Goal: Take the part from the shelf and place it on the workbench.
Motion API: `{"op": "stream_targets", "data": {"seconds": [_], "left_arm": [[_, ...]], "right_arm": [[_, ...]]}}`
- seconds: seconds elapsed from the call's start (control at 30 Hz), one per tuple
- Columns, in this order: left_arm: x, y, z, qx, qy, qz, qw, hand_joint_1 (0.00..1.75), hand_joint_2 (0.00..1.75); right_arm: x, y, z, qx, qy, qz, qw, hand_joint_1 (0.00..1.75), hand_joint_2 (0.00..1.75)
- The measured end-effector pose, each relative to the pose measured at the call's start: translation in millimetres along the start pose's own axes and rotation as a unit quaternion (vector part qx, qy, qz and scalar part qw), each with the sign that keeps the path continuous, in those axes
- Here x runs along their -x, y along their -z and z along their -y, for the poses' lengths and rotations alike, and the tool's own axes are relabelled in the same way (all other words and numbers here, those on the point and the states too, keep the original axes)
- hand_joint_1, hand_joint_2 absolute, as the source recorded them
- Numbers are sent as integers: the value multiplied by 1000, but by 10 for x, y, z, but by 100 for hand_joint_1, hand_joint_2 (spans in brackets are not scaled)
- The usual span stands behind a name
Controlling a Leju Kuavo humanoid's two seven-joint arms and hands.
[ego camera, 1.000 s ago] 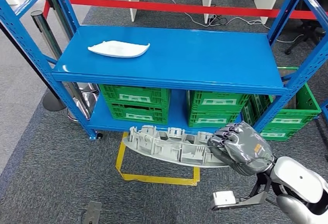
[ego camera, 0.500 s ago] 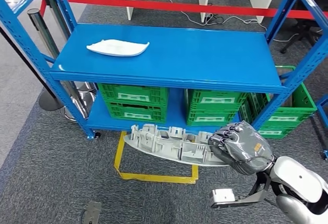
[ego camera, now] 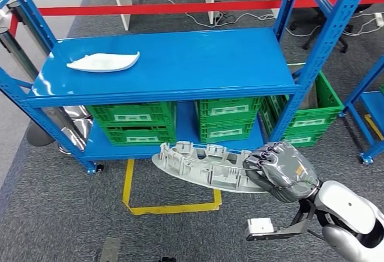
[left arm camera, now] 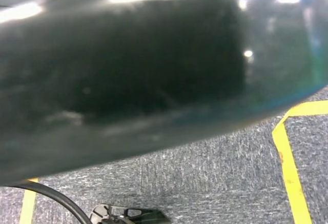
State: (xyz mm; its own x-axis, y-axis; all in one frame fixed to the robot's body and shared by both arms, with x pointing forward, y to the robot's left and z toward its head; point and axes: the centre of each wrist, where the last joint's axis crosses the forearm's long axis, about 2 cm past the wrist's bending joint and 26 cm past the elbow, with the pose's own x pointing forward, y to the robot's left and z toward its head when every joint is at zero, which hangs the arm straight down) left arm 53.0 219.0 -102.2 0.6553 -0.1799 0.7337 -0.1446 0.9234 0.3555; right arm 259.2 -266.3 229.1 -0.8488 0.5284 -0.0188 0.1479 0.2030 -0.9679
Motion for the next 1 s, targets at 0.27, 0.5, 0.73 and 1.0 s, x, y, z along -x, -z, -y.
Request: {"op": "stream_targets", "data": {"seconds": [0.27,0.5,0.73,1.0], "left_arm": [[2,8,-13,-2,1,0,1000,0,0],[6,-7,1,-1,0,-2,1000,0,0],[-1,-6,8,-1,-1,-1,1000,0,0],[15,-20,6,-1,0,-3,1000,0,0]], "right_arm": [[-4,9,-4,1,1,0,1000,175,175],[-2,10,-8,0,1,0,1000,175,175],[1,9,-11,0,1,-1,1000,175,175],[0,12,-13,0,2,-1,1000,175,175]]}}
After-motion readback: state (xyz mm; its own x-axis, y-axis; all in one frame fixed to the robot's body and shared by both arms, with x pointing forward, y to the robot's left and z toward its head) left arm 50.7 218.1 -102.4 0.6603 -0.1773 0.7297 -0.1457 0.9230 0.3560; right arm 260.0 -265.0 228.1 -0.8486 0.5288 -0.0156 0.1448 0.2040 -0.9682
